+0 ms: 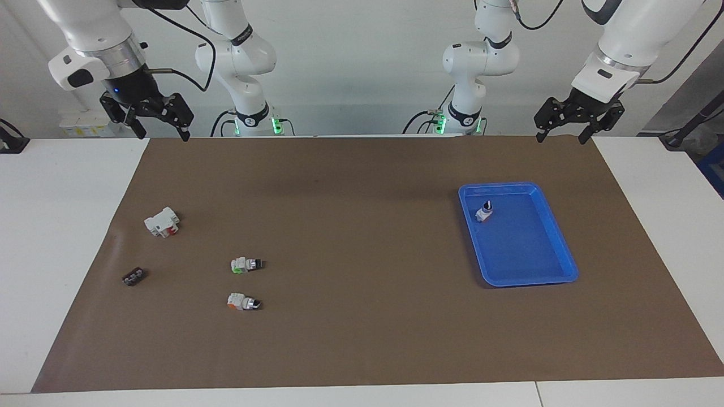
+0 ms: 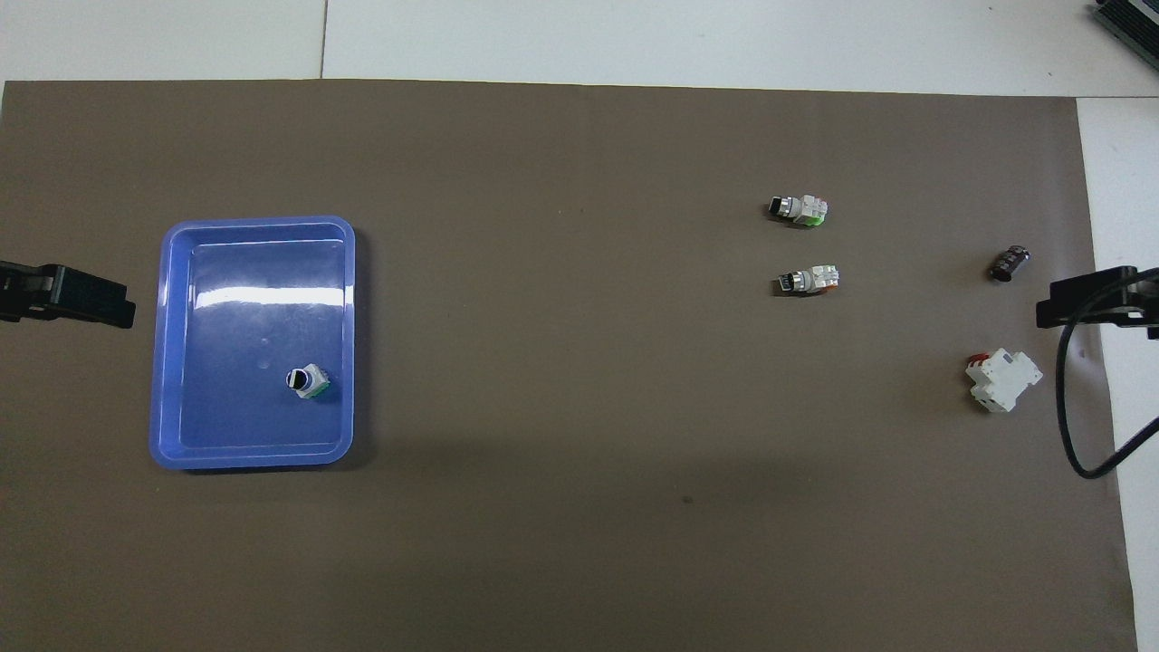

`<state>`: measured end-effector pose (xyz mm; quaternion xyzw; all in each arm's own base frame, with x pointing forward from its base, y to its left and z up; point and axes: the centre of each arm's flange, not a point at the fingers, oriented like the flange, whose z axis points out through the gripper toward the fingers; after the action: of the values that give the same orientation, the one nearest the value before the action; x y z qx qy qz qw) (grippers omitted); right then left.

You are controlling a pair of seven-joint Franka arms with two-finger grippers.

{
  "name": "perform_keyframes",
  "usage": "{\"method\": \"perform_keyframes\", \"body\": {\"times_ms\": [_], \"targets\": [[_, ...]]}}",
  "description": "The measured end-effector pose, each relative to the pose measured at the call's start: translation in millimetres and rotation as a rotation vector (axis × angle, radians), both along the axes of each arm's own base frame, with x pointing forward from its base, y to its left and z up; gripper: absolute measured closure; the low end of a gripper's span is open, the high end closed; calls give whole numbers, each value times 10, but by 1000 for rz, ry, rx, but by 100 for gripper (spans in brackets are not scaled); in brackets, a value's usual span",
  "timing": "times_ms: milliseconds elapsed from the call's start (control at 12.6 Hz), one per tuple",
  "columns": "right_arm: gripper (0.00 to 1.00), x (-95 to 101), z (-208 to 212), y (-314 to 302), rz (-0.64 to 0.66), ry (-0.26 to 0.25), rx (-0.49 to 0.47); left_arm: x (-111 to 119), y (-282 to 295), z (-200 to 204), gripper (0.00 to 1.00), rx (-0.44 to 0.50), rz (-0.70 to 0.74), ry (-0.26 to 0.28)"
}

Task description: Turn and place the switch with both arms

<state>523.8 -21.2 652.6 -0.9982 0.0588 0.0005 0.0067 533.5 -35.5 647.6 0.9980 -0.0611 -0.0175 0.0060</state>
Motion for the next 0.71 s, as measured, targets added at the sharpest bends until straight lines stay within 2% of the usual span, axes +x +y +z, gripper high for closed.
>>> {"method": "perform_keyframes", "body": {"times_ms": [714], "targets": [[0,-10,-3,15,3,1,0,0,10,0,0,0,3,0]]}}
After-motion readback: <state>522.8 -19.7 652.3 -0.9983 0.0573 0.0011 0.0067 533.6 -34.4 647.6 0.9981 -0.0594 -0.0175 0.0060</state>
